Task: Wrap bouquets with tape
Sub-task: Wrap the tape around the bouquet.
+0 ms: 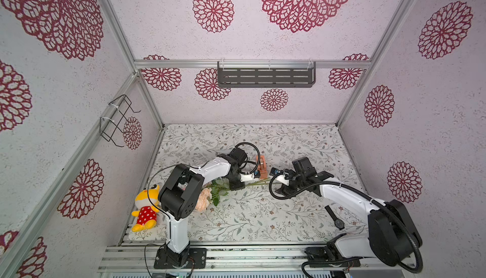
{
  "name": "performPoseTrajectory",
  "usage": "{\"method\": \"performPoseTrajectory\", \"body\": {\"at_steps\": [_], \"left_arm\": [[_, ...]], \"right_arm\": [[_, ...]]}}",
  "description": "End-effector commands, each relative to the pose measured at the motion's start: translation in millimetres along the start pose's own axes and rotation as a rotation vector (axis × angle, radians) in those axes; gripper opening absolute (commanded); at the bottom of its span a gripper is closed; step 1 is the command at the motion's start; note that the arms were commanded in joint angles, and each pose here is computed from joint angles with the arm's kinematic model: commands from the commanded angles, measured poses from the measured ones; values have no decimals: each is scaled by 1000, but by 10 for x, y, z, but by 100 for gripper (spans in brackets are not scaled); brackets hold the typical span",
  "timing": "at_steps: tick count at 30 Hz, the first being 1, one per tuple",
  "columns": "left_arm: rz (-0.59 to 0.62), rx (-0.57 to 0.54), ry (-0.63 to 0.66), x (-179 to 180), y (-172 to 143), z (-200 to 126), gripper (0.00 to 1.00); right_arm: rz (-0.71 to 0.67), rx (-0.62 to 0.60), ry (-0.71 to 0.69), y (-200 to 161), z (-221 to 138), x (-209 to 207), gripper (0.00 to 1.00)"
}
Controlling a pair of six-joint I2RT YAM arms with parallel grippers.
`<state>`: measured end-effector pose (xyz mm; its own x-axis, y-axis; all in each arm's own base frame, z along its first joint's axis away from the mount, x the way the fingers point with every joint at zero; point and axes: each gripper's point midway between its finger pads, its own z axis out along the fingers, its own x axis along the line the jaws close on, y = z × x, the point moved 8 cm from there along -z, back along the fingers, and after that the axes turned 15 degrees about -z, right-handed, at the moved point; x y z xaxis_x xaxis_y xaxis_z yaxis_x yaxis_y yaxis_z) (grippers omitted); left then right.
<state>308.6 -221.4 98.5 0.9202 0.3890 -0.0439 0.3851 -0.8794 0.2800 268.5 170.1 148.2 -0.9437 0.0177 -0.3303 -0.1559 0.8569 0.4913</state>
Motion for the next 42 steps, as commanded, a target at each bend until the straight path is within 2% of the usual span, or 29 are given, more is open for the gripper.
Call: {"method": "performPoseTrajectory", "body": {"at_steps": [1,3,6,8,14,21,22,24,26,28,30,32,37,42], "left_arm": [[-20,11,-10,53,-19,29,0],[-22,5,-12,55,-10,23,0],[-23,10,-8,57,-10,20,0],[-34,43,-25,68,-45,136,0],[-39,28,-33,80,-23,121,0],[-51,37,-26,116,-12,119,0],[-50,31,-29,112,-9,121,0],[-51,28,-25,107,-16,124,0],[-56,24,-24,105,-25,108,0],[-61,8,-16,113,-26,78,0],[-67,-9,-26,121,-43,91,3],[-68,-65,-19,132,-14,-80,9],[-86,-77,-28,141,-84,-208,17],[-89,-82,-47,127,-151,-344,29]], "right_arm": [[-178,-49,62,-29,113,-237,61],[-171,-63,89,-93,221,-333,59],[-171,-76,147,-140,332,-423,67],[-188,-62,187,-177,414,-455,70],[-188,8,284,-296,600,-496,65],[-192,67,301,-416,705,-446,66],[-193,79,302,-438,719,-438,61],[-192,92,306,-469,730,-402,47],[-204,108,301,-501,732,-339,24],[-220,134,282,-516,717,-277,19],[-230,155,270,-510,703,-219,16],[-240,170,242,-485,688,-171,9],[-267,208,209,-481,710,-22,0],[-271,220,173,-484,681,70,0]]}}
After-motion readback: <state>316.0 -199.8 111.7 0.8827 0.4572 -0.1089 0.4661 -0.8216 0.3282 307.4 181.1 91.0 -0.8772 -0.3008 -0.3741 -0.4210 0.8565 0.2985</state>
